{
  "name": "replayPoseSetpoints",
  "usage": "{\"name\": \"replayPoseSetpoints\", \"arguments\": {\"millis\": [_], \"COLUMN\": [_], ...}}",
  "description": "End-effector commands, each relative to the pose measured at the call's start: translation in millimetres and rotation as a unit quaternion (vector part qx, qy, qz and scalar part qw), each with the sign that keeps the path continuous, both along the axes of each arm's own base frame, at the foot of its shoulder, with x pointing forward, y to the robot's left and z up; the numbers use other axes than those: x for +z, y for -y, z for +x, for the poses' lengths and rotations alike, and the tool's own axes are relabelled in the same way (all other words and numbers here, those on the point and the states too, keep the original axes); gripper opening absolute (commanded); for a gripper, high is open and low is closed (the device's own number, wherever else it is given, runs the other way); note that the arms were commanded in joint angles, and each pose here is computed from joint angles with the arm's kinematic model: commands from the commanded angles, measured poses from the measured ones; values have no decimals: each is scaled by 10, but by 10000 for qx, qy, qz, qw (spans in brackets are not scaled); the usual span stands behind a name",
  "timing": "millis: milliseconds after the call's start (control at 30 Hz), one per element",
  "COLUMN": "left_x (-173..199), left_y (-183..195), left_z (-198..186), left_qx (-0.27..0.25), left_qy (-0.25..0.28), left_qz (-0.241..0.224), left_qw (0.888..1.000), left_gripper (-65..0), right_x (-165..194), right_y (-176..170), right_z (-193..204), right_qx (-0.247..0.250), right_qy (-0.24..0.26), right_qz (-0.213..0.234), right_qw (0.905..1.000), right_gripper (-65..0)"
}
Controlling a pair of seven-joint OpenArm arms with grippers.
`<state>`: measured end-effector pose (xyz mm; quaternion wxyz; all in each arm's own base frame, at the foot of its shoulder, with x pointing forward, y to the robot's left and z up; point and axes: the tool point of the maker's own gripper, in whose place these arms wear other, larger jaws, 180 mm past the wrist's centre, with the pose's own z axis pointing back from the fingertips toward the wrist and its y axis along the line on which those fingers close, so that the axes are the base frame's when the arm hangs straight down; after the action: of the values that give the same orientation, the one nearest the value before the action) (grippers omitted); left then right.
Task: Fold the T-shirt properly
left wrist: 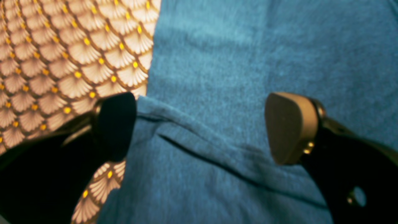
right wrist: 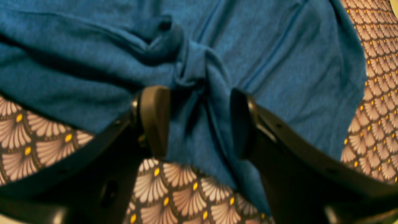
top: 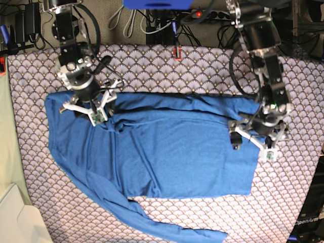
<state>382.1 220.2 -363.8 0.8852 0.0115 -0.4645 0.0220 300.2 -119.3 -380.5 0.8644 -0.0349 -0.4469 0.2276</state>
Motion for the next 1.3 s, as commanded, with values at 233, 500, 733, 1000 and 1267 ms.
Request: {"name": "replayPoseSetpoints", "arguments": {"millis": [233,500,733,1000,1267], "left_x": [-192,-295,-304,-577,-631], "left_y": [-151,-546,-516,-410,-397], "left_z": [-461,-742,-741,-809,-791], "left_qx": [-12,589,551,574,576], "left_qy": [-263,-430,-438,-755,-812], "left_qz": [286,238,223,-45,-106], "left_qw": [9992,9971,9973,9955,9950], "left_gripper": [-5,-5,-5,-4,-3], "right_x": [114,109,103,111,127], "right_y": [-9,-13,-16,239,363], "right_z": [45,44,42,28,1], "right_qx": [-4,-7,-10,-335,-272], "right_qy": [214,206,199,209,161], "right_qz": [58,65,71,0,-56], "right_qw": [9998,9998,9998,9992,9995], "right_gripper": [-334,-334,-334,-334,-333]}}
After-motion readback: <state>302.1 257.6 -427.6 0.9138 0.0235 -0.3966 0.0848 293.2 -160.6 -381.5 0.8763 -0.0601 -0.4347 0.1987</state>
